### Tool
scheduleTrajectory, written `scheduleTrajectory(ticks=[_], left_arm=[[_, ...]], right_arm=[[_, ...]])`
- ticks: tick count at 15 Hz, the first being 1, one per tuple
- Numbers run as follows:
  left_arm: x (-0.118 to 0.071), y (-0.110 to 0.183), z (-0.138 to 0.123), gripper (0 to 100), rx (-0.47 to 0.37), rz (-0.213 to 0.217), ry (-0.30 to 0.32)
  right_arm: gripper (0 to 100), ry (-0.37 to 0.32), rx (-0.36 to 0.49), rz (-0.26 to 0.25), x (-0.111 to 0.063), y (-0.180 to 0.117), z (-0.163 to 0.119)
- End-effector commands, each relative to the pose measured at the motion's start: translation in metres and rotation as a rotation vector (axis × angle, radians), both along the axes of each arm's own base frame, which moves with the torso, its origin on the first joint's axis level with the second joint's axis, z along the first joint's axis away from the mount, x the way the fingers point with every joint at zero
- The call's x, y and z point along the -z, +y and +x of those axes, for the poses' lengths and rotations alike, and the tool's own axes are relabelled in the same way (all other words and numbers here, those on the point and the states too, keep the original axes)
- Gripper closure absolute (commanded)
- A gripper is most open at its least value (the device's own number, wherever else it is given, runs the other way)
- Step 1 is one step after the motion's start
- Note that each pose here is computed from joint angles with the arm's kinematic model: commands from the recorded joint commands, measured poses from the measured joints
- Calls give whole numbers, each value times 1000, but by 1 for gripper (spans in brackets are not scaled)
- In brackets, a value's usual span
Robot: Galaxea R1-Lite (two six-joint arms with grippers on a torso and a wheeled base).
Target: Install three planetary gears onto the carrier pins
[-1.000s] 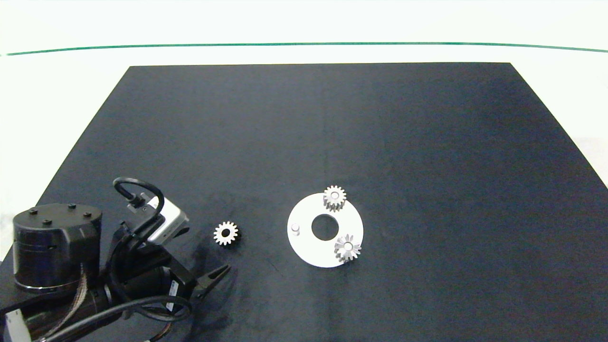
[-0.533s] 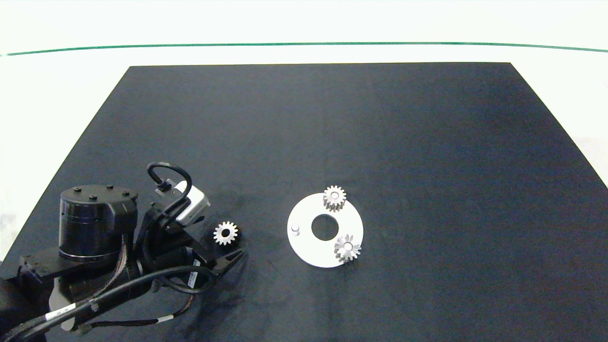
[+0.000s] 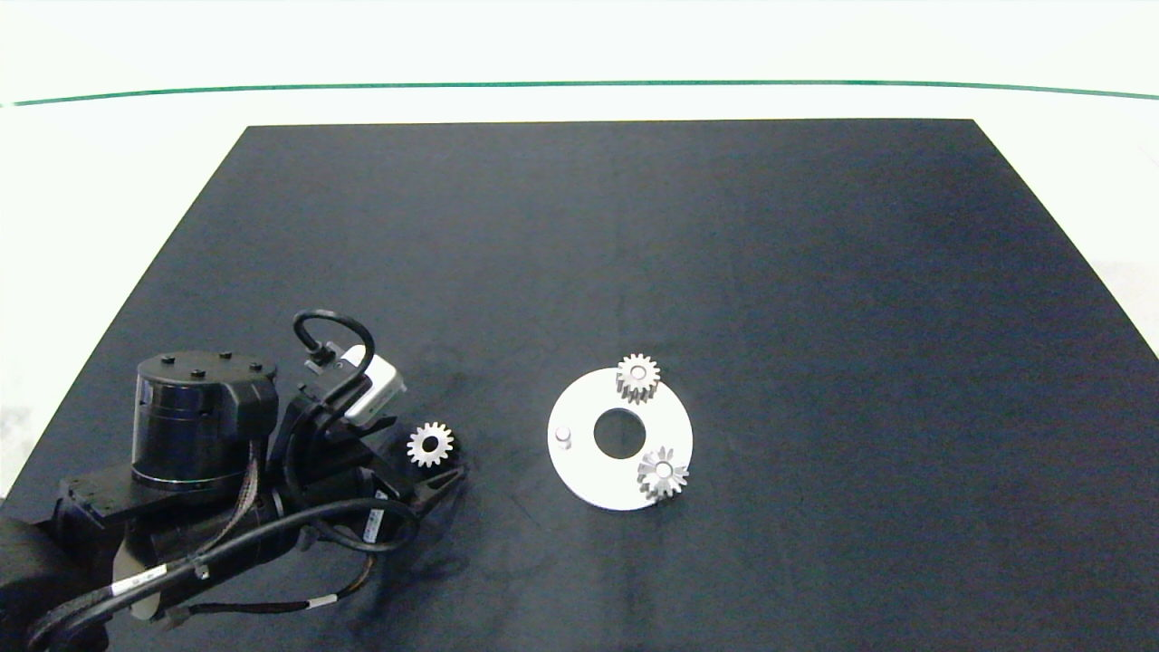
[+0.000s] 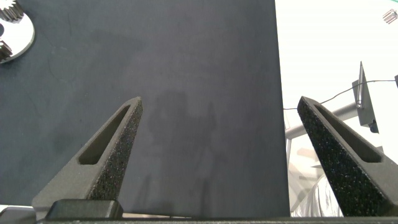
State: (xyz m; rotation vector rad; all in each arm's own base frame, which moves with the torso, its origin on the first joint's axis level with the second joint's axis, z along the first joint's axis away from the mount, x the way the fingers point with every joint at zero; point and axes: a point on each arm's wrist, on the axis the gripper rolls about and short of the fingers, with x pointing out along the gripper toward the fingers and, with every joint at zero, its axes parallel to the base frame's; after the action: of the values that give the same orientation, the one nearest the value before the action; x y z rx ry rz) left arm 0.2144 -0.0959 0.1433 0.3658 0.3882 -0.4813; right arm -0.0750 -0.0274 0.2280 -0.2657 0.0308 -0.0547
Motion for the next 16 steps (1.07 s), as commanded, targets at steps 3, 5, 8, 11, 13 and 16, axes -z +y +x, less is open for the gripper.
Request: scheduleTrajectory(ticks=[3,5,8,11,13,16], left_arm=[[-1,0,0,25,0,-6,-19],[1,0,5,28,-5,-9,-30],[5,-1,3,34,1,-7,-24],[5,0,3,40,0,-6,-24],[6,0,3,44,-1,-7,-22],[6,0,3,50,0,-7,-20]], right_arm=[[0,14,0,-7,1,0,0],[0,15,2,-8,1,0,0],[0,14,2,-7,1,0,0],[0,14,2,-9,1,0,0],[0,12,2,-8,0,0,0],[0,12,2,-8,1,0,-1]])
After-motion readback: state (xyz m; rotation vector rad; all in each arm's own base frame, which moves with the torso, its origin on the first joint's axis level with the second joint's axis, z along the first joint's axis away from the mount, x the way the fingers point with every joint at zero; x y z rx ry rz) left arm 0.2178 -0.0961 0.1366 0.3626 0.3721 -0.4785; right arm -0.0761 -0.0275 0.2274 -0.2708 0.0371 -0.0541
